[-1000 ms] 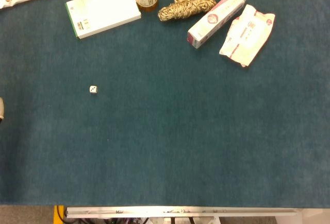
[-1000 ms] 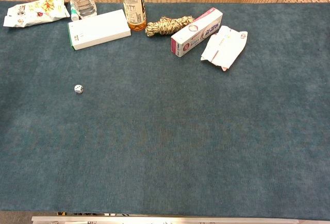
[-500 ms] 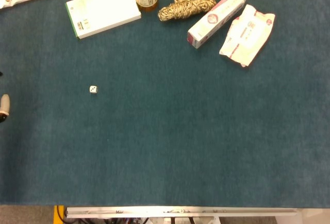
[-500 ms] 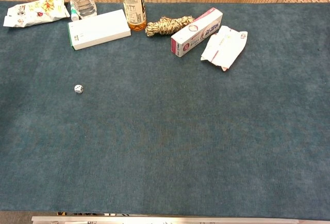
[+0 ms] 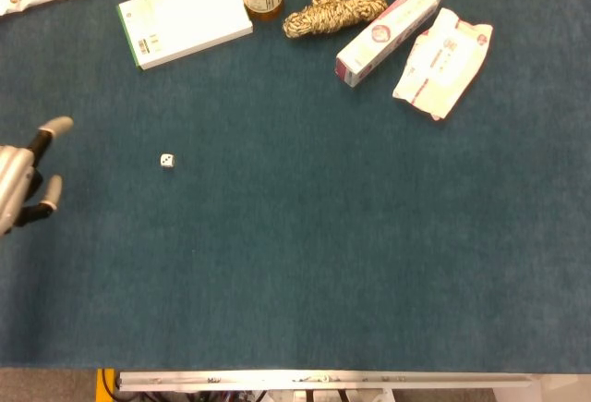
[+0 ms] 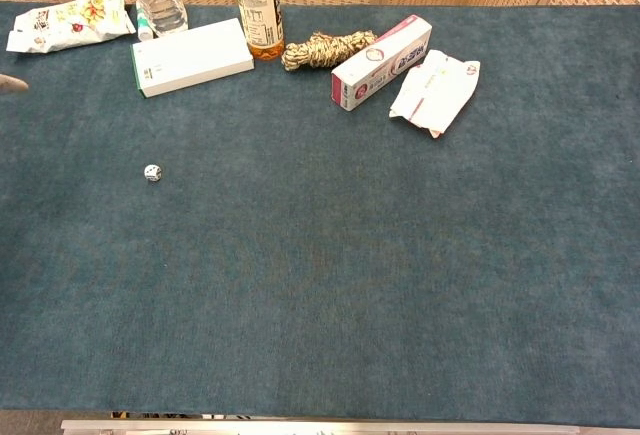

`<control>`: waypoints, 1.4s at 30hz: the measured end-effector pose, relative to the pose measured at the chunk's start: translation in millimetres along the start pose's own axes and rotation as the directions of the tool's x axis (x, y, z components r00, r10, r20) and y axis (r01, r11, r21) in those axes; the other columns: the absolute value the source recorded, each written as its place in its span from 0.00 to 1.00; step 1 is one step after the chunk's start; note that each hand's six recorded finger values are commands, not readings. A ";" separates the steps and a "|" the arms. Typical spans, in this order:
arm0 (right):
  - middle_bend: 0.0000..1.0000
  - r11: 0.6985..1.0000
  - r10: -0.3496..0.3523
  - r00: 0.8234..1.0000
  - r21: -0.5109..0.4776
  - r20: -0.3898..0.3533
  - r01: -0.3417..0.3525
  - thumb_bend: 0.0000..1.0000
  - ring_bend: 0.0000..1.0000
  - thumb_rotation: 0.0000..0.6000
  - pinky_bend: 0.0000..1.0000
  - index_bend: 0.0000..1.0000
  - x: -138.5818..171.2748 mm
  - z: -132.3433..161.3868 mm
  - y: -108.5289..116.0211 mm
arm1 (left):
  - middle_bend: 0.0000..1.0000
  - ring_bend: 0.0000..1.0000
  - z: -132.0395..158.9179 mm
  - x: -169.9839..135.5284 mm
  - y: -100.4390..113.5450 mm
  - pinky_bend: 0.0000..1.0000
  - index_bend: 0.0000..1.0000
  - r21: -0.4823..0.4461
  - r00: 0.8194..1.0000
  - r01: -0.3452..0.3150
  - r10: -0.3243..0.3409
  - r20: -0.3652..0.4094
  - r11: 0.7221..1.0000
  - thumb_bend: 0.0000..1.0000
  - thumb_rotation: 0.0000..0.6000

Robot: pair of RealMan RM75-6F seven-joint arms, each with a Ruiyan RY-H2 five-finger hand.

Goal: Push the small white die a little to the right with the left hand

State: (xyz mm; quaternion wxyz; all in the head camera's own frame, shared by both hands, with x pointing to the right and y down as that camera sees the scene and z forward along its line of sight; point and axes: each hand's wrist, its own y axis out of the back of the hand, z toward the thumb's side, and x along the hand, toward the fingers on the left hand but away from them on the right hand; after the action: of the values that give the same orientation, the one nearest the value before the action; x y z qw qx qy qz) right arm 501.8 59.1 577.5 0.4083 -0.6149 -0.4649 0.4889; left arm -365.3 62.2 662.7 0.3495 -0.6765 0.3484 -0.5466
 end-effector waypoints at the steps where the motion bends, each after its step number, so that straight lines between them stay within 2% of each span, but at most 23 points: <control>1: 0.32 1.000 0.000 1.000 0.000 0.002 0.000 0.29 0.20 1.00 0.17 0.30 0.2 -0.5 0.0 | 1.00 1.00 0.8 2.6 -2.8 1.00 0.19 0.007 1.000 0.023 -0.023 0.002 1.000 0.56 0.98; 3: 0.32 1.000 0.000 1.000 -0.001 0.003 0.000 0.29 0.20 1.00 0.17 0.30 0.6 -1.4 0.1 | 1.00 1.00 1.9 8.1 -9.7 1.00 0.19 0.020 0.997 0.079 -0.079 -0.001 0.997 0.56 0.89; 6: 0.32 1.000 -0.002 1.000 -0.002 0.004 0.002 0.29 0.20 1.00 0.17 0.30 0.9 -2.4 0.4 | 1.00 1.00 3.0 15.6 -19.1 1.00 0.19 0.032 0.988 0.154 -0.153 -0.013 0.988 0.56 0.67; 9: 0.32 1.000 -0.002 1.000 -0.003 0.006 0.002 0.29 0.20 1.00 0.17 0.30 1.3 -3.5 0.5 | 1.00 1.00 6.2 23.4 -26.5 1.00 0.19 0.038 0.978 0.208 -0.208 -0.021 0.977 0.56 0.60; 17: 0.32 1.000 0.000 1.000 -0.004 0.009 0.000 0.29 0.20 1.00 0.17 0.30 1.8 -5.3 -0.3 | 1.00 1.00 20.1 39.3 -43.4 1.00 0.16 0.061 0.958 0.287 -0.287 -0.008 0.956 0.56 0.59; 25: 0.32 1.000 -0.002 1.000 -0.003 0.017 0.002 0.29 0.20 1.00 0.17 0.30 3.9 -7.9 0.5 | 1.00 1.00 25.3 48.9 -54.3 1.00 0.16 0.074 0.944 0.330 -0.330 -0.016 0.941 0.56 0.60; 42: 0.32 1.000 -0.001 1.000 -0.004 0.031 0.002 0.29 0.20 1.00 0.17 0.30 6.2 -12.5 1.7 | 1.00 1.00 38.8 63.0 -67.5 1.00 0.15 0.067 0.936 0.352 -0.353 0.000 0.934 0.56 0.61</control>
State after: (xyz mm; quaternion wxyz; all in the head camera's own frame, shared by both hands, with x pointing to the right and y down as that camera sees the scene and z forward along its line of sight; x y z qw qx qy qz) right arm 514.9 64.1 576.8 0.4002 -0.6080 -0.4726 0.4969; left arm -311.1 46.6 745.4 0.2702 -0.7193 0.2013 -0.6075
